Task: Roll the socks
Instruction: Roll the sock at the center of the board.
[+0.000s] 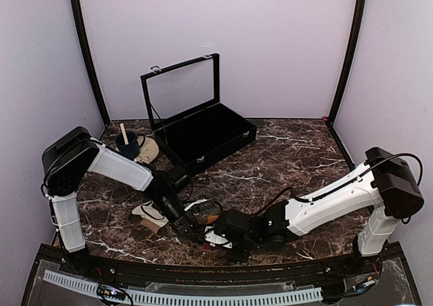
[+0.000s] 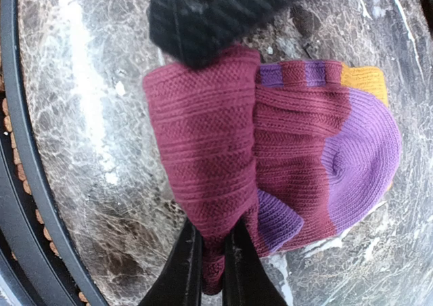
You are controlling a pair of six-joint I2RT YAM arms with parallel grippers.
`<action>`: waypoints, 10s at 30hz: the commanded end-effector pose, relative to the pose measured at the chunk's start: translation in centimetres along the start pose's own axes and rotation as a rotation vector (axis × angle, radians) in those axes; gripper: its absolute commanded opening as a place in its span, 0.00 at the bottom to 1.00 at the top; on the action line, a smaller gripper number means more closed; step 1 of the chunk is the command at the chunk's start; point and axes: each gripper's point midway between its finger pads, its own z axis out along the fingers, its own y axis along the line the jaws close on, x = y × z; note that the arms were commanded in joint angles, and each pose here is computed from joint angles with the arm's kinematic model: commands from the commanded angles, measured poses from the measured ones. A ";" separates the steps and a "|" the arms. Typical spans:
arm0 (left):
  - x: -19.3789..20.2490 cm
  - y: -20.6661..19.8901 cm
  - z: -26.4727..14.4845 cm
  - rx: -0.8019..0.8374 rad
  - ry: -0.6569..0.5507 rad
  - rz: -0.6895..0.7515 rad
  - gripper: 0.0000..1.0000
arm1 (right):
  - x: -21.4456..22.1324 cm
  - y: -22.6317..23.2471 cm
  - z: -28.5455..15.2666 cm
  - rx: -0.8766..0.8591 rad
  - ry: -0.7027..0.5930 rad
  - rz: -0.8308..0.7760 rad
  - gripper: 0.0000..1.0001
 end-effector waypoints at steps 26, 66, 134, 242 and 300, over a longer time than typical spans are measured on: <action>-0.1 1.3 -8.4 -0.495 -0.548 0.129 0.32 | 2.1 2.5 0.0 -0.573 0.204 0.346 0.00; -0.9 -5.9 2.6 -0.737 -0.144 0.968 0.37 | 3.5 0.7 0.2 -0.895 0.286 0.568 0.00; 1.5 -0.7 4.6 -0.623 0.178 0.688 0.00 | 4.2 -4.3 -1.1 -0.781 0.122 0.802 0.24; 0.1 0.8 4.2 -0.193 0.154 0.143 0.21 | 3.2 3.0 -1.1 -0.149 -0.069 0.021 0.00; -2.3 1.0 -8.6 -0.577 -0.511 0.126 0.32 | 2.3 1.6 -0.6 -0.517 0.049 0.373 0.00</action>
